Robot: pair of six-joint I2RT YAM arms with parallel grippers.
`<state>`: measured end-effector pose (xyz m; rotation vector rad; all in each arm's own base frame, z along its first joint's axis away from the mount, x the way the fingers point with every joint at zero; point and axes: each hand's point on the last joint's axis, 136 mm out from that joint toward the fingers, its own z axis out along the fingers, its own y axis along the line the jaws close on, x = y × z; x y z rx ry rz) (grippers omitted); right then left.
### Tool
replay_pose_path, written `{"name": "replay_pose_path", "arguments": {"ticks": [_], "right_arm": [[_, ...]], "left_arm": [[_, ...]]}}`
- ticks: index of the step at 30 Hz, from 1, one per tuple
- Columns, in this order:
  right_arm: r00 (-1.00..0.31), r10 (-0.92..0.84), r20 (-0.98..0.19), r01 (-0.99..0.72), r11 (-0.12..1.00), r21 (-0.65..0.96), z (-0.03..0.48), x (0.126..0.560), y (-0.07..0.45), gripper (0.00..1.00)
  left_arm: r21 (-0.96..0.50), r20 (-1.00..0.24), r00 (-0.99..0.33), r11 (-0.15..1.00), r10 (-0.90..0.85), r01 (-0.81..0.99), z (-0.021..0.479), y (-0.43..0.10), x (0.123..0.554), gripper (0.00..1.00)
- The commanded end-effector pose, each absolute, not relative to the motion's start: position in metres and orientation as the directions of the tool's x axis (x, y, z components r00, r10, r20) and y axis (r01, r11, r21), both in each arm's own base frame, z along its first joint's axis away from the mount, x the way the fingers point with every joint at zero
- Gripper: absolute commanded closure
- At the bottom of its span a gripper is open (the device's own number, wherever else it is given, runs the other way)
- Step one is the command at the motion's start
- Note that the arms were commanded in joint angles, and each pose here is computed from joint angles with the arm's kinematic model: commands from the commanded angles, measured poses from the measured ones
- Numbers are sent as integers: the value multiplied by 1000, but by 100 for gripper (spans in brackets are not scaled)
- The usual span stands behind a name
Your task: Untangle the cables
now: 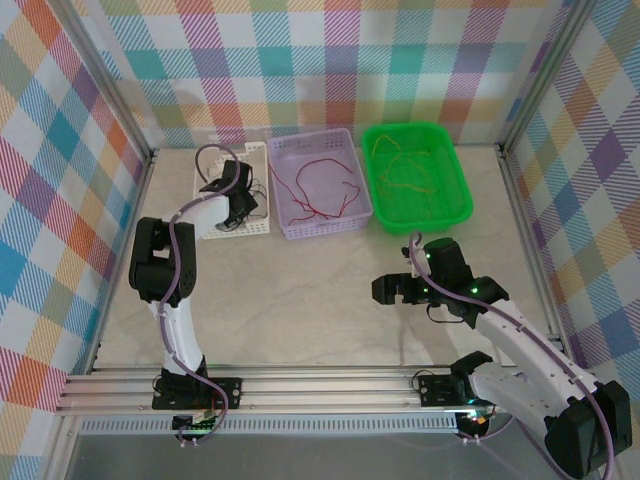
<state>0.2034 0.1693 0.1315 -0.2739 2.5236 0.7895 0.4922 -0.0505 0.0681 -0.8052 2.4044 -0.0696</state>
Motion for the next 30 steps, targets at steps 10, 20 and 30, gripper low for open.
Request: {"name": "replay_pose_path", "arguments": {"ticks": [10,20,30], "right_arm": [[-869,-68,-490,-330,818,471,126,198,169,0],[-868,-71,-491,-332,819,468,126,197,169,0],[-868,-77,-490,-334,821,463,126,197,169,0]], "left_arm": [[-213,-521,-656,828,-546,-519,78,-54,499,88],[-219,-538,-652,835,-535,-504,90,-55,507,73],[-220,-554,-646,841,-525,-494,103,-52,511,64]]}}
